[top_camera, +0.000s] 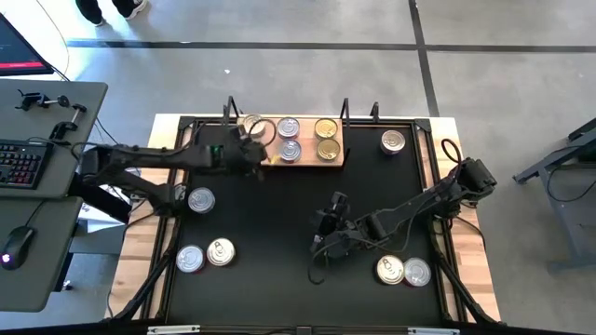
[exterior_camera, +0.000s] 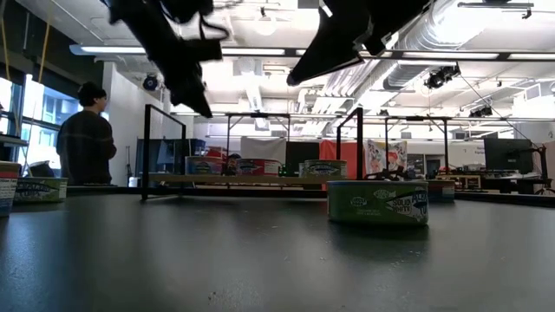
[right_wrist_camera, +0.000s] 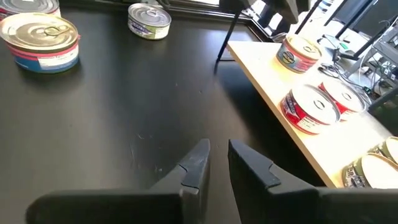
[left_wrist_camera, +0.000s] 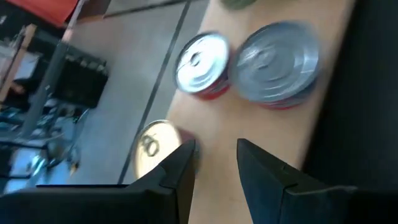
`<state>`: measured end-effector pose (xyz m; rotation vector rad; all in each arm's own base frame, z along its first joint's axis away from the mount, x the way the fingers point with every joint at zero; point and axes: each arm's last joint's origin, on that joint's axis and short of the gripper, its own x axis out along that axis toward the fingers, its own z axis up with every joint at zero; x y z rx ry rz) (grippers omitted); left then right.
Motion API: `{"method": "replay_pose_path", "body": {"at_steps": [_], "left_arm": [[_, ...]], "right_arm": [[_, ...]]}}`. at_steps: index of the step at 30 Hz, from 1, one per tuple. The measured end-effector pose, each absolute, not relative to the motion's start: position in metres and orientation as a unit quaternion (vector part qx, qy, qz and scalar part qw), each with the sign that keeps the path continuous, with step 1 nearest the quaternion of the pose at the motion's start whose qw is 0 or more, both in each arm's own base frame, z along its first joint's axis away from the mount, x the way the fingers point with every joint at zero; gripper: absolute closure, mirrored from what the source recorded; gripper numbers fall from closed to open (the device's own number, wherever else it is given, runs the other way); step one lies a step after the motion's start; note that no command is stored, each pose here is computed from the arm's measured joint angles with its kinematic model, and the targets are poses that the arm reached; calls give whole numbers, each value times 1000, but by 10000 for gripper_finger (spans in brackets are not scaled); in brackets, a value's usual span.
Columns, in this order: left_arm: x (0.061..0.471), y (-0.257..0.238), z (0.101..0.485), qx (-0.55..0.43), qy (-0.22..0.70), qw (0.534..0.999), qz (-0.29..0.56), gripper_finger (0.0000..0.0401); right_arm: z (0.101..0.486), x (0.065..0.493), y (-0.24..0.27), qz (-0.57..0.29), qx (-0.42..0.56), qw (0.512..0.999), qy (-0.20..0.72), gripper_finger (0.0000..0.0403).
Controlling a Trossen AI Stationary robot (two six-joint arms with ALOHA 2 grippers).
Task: Stack canned seafood by type on shelf
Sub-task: Put the blue tuna can on the shelf aligned with the other blue tuna can
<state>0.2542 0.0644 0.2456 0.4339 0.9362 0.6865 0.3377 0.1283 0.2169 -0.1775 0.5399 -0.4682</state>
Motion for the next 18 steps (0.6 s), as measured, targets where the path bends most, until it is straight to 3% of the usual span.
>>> {"method": "replay_pose_path", "body": {"at_steps": [8, 18], "left_arm": [[243, 22, 269, 213, 383, 857, 270, 290], [242, 11, 271, 220, 375, 865, 252, 290]], "right_arm": [[217, 338, 129, -228, -83, 935, 260, 355], [218, 337, 132, -222, -92, 936, 259, 355]]}}
